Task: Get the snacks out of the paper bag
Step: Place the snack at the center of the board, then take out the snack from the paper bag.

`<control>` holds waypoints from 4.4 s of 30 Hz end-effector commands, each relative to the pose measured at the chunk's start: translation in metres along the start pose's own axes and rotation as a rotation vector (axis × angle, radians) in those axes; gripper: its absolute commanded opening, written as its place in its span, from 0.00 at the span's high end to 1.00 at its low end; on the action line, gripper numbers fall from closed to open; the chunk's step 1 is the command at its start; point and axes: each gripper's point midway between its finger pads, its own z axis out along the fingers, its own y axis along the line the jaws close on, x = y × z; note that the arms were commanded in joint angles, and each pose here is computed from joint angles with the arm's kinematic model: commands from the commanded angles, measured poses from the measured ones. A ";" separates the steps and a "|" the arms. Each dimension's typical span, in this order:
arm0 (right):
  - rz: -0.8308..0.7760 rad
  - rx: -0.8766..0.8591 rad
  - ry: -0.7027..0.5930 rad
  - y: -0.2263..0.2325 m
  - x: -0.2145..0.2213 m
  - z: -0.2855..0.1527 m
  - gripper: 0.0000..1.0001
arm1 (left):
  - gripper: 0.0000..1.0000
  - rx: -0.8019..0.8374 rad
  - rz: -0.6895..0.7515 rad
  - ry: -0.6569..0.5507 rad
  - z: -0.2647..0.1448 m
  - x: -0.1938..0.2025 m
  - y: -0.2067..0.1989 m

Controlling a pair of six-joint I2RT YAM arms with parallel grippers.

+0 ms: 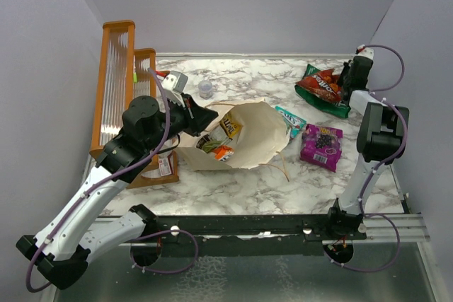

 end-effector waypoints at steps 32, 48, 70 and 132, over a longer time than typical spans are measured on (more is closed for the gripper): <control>0.093 -0.455 0.016 0.077 -0.047 -0.178 0.19 | 1.00 0.292 0.263 0.139 -0.036 0.057 -0.026; 0.006 -0.977 0.074 0.220 0.001 -0.341 0.21 | 1.00 -0.275 0.151 -0.204 -0.033 -0.048 0.040; -0.078 -0.812 -0.052 0.171 -0.029 -0.368 0.20 | 1.00 -0.284 0.528 -0.230 0.054 -0.169 0.059; -0.827 -1.479 -0.412 0.315 0.049 -0.562 0.32 | 1.00 0.214 0.062 -0.084 0.021 -0.063 -0.003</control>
